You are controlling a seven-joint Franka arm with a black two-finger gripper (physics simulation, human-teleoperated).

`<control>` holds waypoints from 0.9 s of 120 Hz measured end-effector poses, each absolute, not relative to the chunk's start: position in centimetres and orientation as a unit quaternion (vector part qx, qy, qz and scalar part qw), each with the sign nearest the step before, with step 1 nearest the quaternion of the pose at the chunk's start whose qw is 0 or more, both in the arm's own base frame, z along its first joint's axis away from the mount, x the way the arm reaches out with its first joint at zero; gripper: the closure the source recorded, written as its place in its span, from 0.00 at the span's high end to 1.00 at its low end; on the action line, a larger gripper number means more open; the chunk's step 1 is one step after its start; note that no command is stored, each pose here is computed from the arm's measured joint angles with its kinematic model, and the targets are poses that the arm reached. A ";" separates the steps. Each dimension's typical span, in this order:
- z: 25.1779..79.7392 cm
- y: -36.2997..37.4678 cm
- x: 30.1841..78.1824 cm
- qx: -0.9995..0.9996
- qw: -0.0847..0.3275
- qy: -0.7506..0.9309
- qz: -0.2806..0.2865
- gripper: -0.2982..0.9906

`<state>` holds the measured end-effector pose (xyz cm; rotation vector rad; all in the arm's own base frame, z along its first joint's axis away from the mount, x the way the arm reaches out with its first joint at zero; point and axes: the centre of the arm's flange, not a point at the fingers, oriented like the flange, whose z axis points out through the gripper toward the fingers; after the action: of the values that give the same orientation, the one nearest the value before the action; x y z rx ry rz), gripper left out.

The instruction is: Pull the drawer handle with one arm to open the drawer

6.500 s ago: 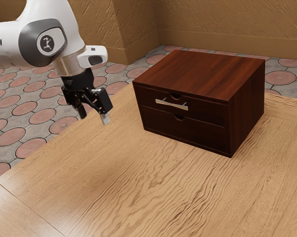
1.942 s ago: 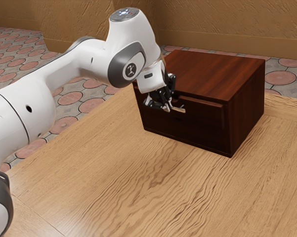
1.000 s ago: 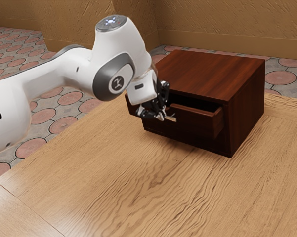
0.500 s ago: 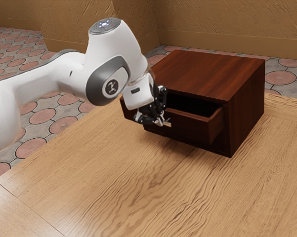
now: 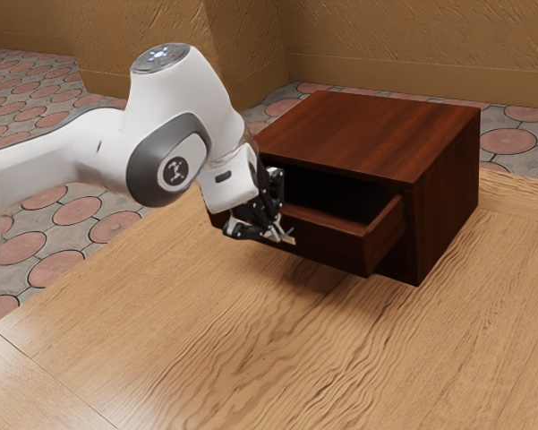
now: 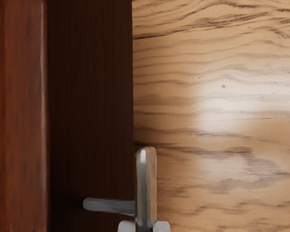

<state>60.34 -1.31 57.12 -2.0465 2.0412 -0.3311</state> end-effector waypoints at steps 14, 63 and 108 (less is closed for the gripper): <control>57.2 -1.2 59.7 -0.702 0.113 0.694 -0.116 0.16; 57.4 -1.0 57.2 -0.710 0.108 0.685 -0.123 0.15; 57.5 -1.0 53.4 -0.718 0.102 0.676 -0.129 0.20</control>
<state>53.43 -1.04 57.53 -2.1215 1.9963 -0.3813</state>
